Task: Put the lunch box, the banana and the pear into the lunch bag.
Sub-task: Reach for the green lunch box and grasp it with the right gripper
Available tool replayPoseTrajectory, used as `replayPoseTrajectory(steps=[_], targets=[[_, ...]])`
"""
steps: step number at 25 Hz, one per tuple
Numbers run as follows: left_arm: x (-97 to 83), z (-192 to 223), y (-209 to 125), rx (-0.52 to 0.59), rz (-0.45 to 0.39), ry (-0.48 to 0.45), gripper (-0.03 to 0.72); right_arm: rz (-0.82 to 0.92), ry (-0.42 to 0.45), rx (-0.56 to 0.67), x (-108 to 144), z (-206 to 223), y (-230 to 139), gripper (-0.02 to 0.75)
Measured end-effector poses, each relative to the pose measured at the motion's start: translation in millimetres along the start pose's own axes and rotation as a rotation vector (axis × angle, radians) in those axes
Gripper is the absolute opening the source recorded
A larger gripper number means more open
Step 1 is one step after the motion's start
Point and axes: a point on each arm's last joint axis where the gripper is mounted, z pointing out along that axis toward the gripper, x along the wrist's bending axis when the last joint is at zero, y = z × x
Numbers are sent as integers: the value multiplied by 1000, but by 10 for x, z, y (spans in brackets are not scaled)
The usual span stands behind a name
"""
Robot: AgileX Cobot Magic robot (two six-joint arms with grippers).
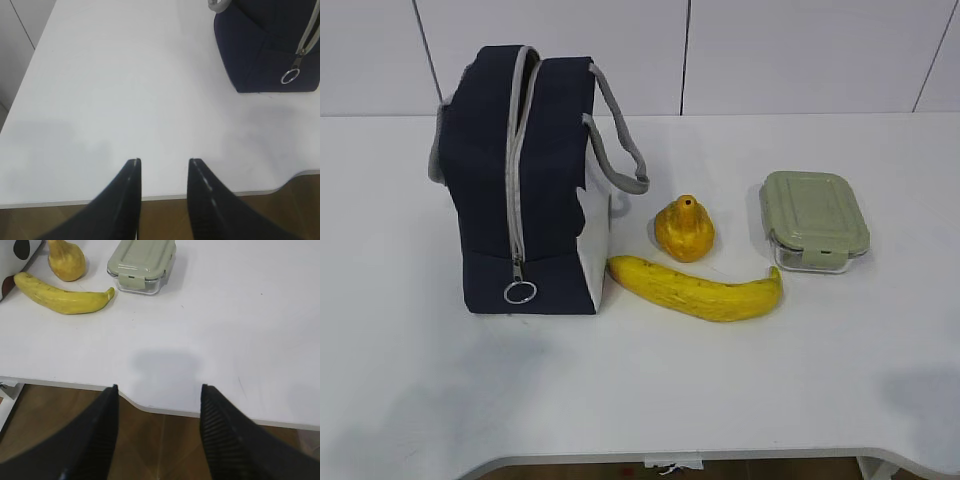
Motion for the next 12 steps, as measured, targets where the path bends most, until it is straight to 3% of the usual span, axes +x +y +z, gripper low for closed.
replayPoseTrajectory(steps=[12], targets=[[0, 0, 0, 0, 0, 0, 240, 2, 5, 0, 5, 0, 0, 415]])
